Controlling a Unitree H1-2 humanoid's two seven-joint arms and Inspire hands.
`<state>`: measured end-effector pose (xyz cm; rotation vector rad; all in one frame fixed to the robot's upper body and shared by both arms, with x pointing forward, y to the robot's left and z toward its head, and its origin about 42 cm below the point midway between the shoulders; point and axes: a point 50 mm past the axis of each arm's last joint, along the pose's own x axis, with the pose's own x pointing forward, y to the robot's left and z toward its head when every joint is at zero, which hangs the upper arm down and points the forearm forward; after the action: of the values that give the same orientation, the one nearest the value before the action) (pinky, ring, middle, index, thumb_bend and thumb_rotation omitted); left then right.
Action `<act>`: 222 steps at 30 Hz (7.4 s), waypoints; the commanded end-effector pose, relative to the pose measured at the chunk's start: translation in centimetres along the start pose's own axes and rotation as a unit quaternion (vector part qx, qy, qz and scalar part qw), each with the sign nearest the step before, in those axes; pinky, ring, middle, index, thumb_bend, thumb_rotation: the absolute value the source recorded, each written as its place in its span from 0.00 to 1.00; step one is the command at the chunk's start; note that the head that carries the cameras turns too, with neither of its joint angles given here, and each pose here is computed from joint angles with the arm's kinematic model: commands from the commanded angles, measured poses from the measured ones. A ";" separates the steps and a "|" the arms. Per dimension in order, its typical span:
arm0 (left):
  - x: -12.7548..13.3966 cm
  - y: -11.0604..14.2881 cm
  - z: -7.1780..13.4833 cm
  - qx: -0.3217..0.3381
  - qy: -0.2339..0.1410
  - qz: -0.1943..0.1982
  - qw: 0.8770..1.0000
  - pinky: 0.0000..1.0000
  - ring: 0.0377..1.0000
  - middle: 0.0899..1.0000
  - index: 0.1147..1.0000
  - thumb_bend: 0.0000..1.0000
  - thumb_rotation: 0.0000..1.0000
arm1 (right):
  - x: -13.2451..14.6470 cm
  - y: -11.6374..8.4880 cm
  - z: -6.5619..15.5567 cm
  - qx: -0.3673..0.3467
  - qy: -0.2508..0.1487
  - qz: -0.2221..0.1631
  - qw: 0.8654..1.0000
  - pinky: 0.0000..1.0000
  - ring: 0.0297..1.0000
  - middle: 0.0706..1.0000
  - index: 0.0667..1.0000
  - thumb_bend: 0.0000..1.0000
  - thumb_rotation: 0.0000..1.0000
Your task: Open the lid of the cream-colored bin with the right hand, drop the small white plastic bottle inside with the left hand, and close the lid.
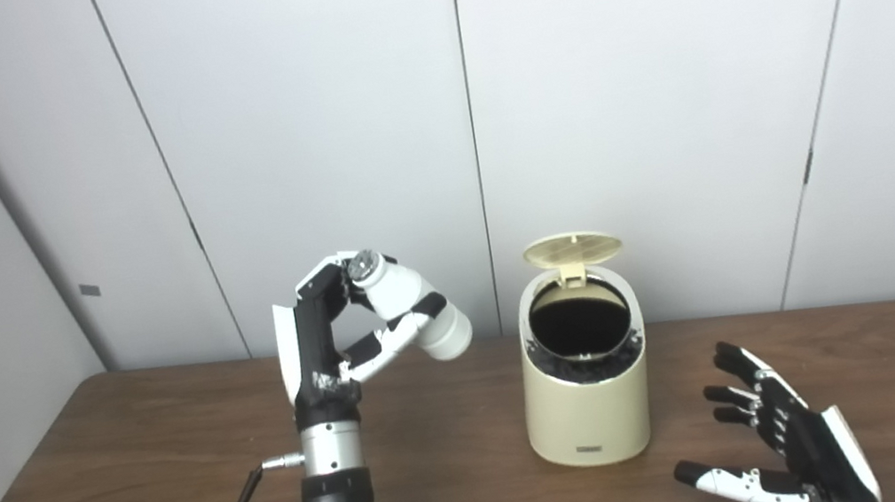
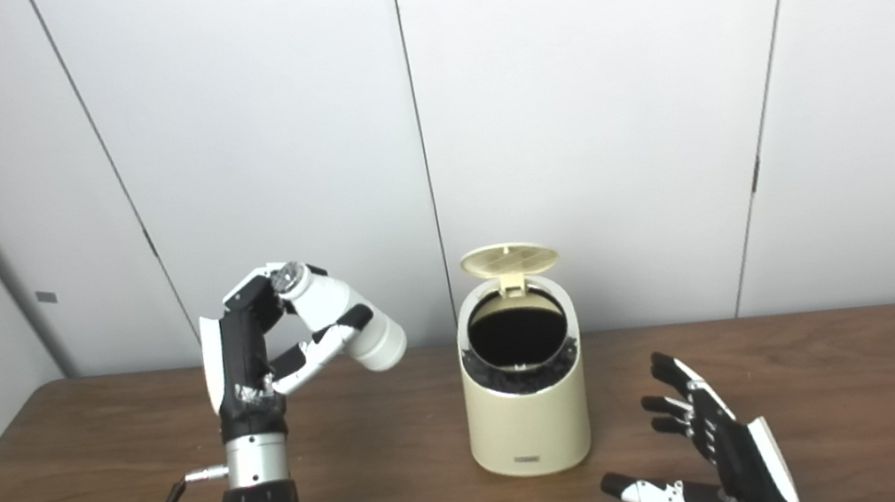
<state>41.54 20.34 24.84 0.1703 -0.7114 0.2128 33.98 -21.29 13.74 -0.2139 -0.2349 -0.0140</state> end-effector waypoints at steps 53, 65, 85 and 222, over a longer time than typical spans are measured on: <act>1.5 -9.1 1.7 -0.060 -0.050 -0.060 0.995 0.37 0.42 0.44 0.42 0.50 0.00 | 0.8 2.4 3.9 0.010 -0.064 -0.024 0.998 0.65 0.77 0.87 0.87 0.74 0.23; 0.5 -10.3 -0.2 -0.012 -0.051 -0.049 0.997 0.38 0.41 0.43 0.42 0.50 0.00 | 0.5 2.7 4.2 0.015 -0.064 -0.025 0.997 0.66 0.77 0.87 0.87 0.75 0.25; -1.0 -10.4 -3.4 0.091 -0.101 -0.031 0.990 0.40 0.44 0.42 0.42 0.50 0.00 | 0.4 2.7 4.7 0.021 -0.067 -0.027 0.997 0.65 0.75 0.88 0.88 0.74 0.28; -9.8 0.8 -6.6 -0.088 0.136 -0.179 0.970 0.67 0.77 0.81 0.83 0.70 0.14 | 12.6 0.4 20.1 -0.425 -0.195 0.176 0.866 0.83 0.88 0.71 0.69 0.69 0.57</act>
<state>38.28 21.74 13.35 0.1057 -0.3964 -0.1701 41.83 -16.67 33.27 -1.1343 -0.5121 0.3240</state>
